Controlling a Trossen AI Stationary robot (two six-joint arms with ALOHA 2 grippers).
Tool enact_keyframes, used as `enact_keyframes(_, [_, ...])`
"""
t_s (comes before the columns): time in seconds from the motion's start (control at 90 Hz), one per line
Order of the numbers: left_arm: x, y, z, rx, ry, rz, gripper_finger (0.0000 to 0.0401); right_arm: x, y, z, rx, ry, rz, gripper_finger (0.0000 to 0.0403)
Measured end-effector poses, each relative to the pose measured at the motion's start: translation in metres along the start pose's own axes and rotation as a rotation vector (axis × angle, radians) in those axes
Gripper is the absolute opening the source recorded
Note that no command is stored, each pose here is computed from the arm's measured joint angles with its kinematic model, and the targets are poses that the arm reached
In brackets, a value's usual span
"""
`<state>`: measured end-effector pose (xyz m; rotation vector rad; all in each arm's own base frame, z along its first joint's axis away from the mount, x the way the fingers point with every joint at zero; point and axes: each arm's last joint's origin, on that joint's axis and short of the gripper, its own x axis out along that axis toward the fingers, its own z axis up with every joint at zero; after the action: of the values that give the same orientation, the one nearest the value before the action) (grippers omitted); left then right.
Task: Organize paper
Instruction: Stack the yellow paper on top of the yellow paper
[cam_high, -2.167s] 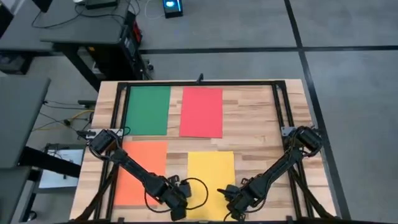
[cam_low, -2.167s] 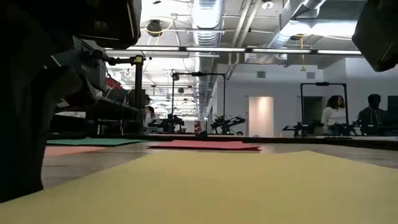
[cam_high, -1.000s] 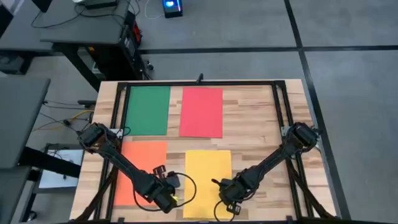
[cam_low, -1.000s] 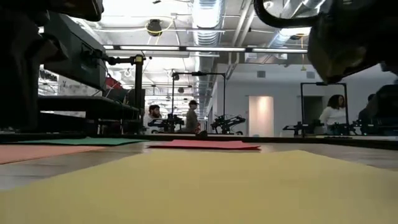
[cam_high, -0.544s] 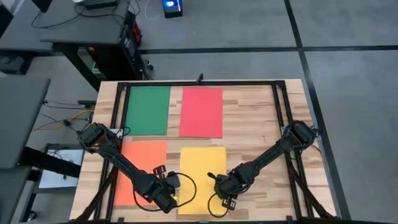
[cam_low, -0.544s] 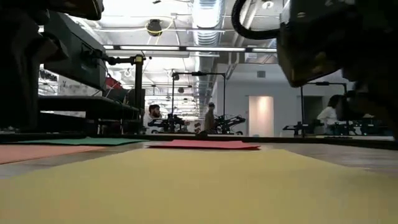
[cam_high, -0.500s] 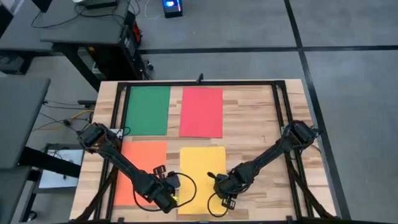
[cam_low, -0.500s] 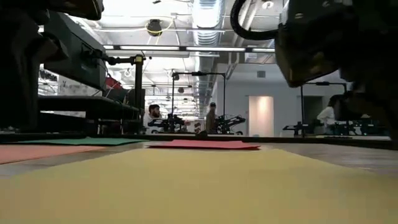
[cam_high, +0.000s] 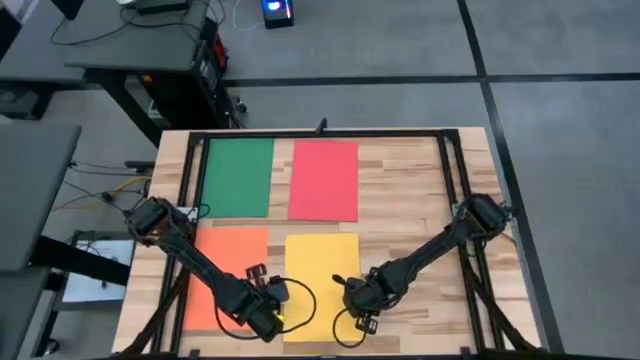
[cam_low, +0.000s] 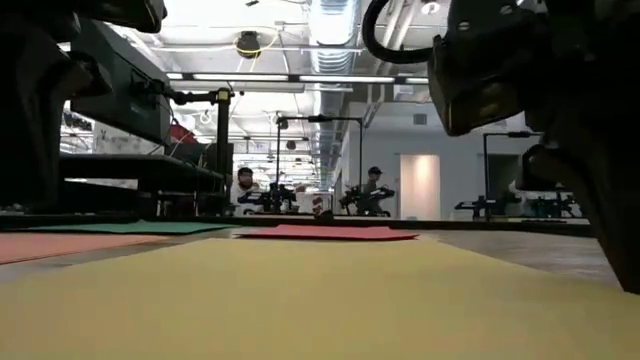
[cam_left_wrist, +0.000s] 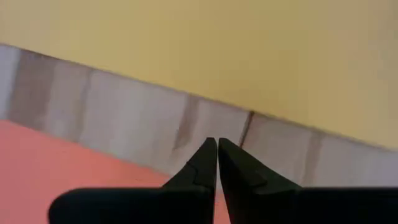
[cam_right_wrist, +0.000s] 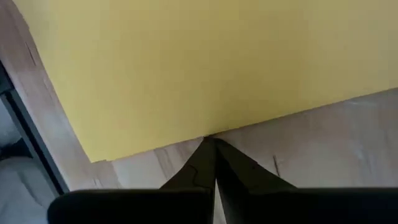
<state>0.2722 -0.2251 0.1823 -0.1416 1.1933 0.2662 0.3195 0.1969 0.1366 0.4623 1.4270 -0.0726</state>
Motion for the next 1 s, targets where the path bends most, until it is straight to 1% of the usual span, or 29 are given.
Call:
enact_keyframes(0.1, [-0.007, 0.004, 0.010, 0.022, 0.004, 0.035, 0.0000, -0.009, 0.003, -0.013, 0.006, -0.013, -0.048, 0.0000])
enact_keyframes(0.189, [-0.015, 0.010, 0.025, 0.085, -0.039, 0.097, 0.0000, -0.019, 0.013, -0.022, -0.009, -0.052, -0.019, 0.0000])
enact_keyframes(0.289, [-0.019, 0.020, 0.048, 0.181, -0.076, 0.129, 0.0000, -0.024, 0.027, -0.032, -0.075, -0.111, 0.019, 0.0000])
enact_keyframes(0.333, [-0.018, 0.028, 0.061, 0.213, -0.079, 0.138, 0.0000, -0.023, 0.033, -0.037, -0.116, -0.138, 0.039, 0.0000])
enact_keyframes(0.411, [-0.012, 0.047, 0.084, 0.236, -0.089, 0.157, 0.0000, -0.023, 0.045, -0.042, -0.172, -0.204, 0.087, 0.0000])
enact_keyframes(0.478, [-0.005, 0.067, 0.102, 0.253, -0.092, 0.178, 0.0000, -0.023, 0.054, -0.044, -0.193, -0.266, 0.125, 0.0000])
enact_keyframes(0.567, [0.005, 0.094, 0.125, 0.274, -0.110, 0.199, 0.0000, -0.021, 0.060, -0.048, -0.211, -0.316, 0.129, 0.0000])
enact_keyframes(0.611, [0.010, 0.105, 0.136, 0.284, -0.135, 0.175, 0.0000, -0.019, 0.064, -0.049, -0.215, -0.337, 0.126, 0.0000])
enact_keyframes(0.678, [0.019, 0.120, 0.149, 0.304, -0.165, 0.086, 0.0000, -0.017, 0.071, -0.052, -0.246, -0.362, 0.101, 0.0000])
enact_keyframes(0.744, [0.026, 0.133, 0.160, 0.303, -0.208, -0.007, 0.0000, -0.013, 0.081, -0.054, -0.305, -0.394, 0.079, 0.0000])
enact_keyframes(0.789, [0.030, 0.141, 0.166, 0.289, -0.239, -0.045, 0.0000, -0.010, 0.090, -0.056, -0.357, -0.421, 0.062, 0.0000])
enact_keyframes(0.9, [0.039, 0.156, 0.172, 0.244, -0.283, -0.052, 0.0000, -0.003, 0.105, -0.061, -0.472, -0.483, -0.034, 0.0000])
enact_keyframes(1.0, [0.045, 0.160, 0.173, 0.247, -0.337, -0.058, 0.0000, 0.009, 0.112, -0.065, -0.505, -0.498, -0.079, 0.0000])
